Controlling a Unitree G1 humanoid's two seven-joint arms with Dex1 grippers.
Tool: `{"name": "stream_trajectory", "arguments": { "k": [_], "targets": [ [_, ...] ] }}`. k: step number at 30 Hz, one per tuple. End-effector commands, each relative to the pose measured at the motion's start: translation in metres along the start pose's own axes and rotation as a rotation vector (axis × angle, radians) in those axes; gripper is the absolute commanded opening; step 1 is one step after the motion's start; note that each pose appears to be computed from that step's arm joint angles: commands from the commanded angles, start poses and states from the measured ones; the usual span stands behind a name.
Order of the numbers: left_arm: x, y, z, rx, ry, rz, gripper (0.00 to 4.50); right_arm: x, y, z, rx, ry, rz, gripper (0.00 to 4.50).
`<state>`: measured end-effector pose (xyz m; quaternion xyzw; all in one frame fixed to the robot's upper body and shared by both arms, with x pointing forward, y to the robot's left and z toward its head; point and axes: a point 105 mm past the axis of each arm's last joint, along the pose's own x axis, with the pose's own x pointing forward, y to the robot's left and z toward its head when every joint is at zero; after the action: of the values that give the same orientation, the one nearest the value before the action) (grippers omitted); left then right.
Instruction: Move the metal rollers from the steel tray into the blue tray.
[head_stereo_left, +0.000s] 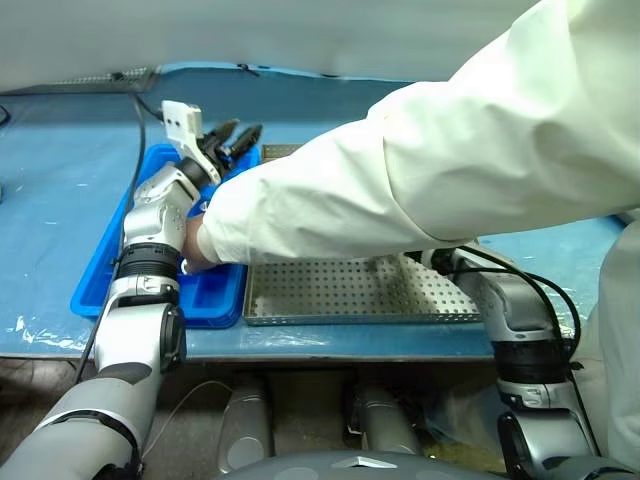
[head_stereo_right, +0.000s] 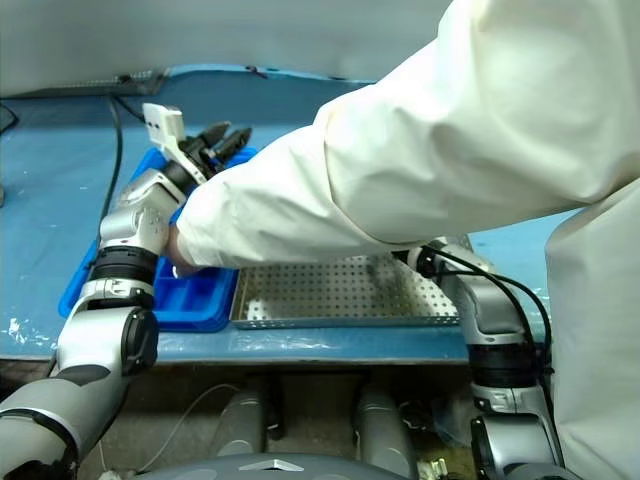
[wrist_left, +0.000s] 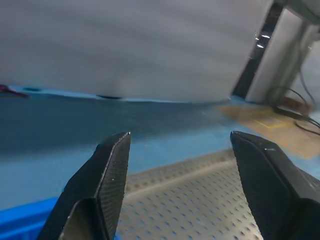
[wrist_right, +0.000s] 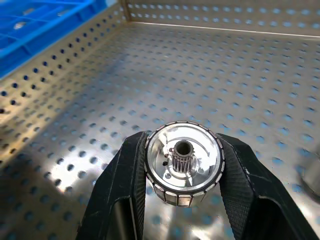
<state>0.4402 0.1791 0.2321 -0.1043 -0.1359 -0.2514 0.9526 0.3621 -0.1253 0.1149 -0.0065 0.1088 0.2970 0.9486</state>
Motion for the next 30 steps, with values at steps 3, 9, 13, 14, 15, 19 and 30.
{"name": "stream_trajectory", "arguments": {
  "k": [3, 9, 13, 14, 15, 19, 30],
  "targets": [
    [-0.012, 0.031, 0.028, 0.077, -0.086, 0.163, 3.36, 0.038, 0.043, 0.016, -0.076, -0.027, 0.166, 1.63],
    [-0.027, 0.042, 0.038, 0.097, -0.109, 0.199, 3.36, 0.053, 0.051, 0.015, -0.097, -0.021, 0.21, 1.63],
    [-0.032, 0.046, 0.042, 0.096, -0.126, 0.217, 3.36, 0.054, 0.052, 0.013, -0.1, -0.018, 0.226, 1.63],
    [-0.033, 0.046, 0.044, 0.091, -0.134, 0.219, 3.36, 0.055, 0.052, 0.012, -0.1, -0.016, 0.228, 1.63],
    [-0.033, 0.046, 0.045, 0.089, -0.139, 0.222, 3.36, 0.055, 0.053, 0.012, -0.101, -0.015, 0.23, 1.63],
    [-0.037, 0.05, 0.048, 0.102, -0.15, 0.249, 3.36, 0.061, 0.061, 0.012, -0.105, -0.022, 0.251, 1.63],
    [-0.086, 0.09, 0.061, 0.181, -0.166, 0.491, 3.36, 0.093, 0.181, 0.11, -0.049, -0.296, 0.593, 1.63]
  ]
}}
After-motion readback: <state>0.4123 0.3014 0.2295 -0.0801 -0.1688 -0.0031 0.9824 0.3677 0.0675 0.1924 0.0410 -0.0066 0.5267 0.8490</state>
